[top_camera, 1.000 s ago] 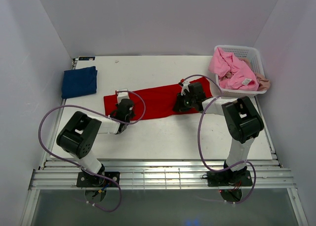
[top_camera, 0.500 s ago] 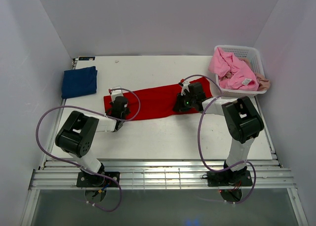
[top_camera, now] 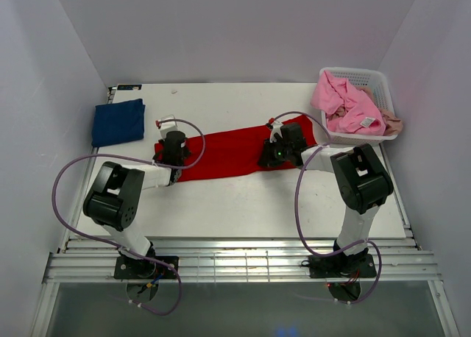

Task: Fold and stack the t-shirts
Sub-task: Fold the other side of the tshirt into a rectangle

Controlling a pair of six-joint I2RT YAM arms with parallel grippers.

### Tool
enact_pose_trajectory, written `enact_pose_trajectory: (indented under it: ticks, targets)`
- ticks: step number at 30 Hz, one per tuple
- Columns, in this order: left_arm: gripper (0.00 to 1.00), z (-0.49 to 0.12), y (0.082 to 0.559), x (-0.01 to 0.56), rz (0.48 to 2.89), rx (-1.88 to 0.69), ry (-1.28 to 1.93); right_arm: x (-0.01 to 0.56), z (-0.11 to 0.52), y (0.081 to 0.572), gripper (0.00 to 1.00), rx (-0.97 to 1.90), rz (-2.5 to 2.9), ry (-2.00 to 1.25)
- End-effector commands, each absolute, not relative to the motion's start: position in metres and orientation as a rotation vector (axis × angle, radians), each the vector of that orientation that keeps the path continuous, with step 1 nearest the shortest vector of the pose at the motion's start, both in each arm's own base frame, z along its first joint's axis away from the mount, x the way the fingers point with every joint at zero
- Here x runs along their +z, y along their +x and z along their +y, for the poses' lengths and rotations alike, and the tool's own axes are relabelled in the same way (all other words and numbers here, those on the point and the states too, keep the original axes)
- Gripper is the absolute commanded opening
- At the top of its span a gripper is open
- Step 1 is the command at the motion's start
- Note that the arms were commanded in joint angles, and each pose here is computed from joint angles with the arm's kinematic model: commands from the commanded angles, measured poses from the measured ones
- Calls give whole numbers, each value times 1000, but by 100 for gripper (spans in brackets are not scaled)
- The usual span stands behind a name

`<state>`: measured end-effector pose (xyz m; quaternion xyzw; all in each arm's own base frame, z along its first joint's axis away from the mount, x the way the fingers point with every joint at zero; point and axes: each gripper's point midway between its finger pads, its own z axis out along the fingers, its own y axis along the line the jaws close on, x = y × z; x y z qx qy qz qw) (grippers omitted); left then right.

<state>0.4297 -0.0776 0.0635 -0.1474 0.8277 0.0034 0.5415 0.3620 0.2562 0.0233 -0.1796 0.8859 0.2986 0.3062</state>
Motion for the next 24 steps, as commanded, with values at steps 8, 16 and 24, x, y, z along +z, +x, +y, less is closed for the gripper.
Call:
enact_pose_trajectory:
  ticks: [8, 16, 24]
  targets:
    - [0, -75, 441, 121, 1860, -131, -377, -14, 240, 315, 18, 736, 2525, -516]
    - [0, -72, 413, 71, 2072, -88, -453, -10, 244, 313, 19, 743, 2517, -525]
    - [0, -76, 401, 50, 2194, -86, -481, -12, 244, 309, 18, 747, 2520, -521]
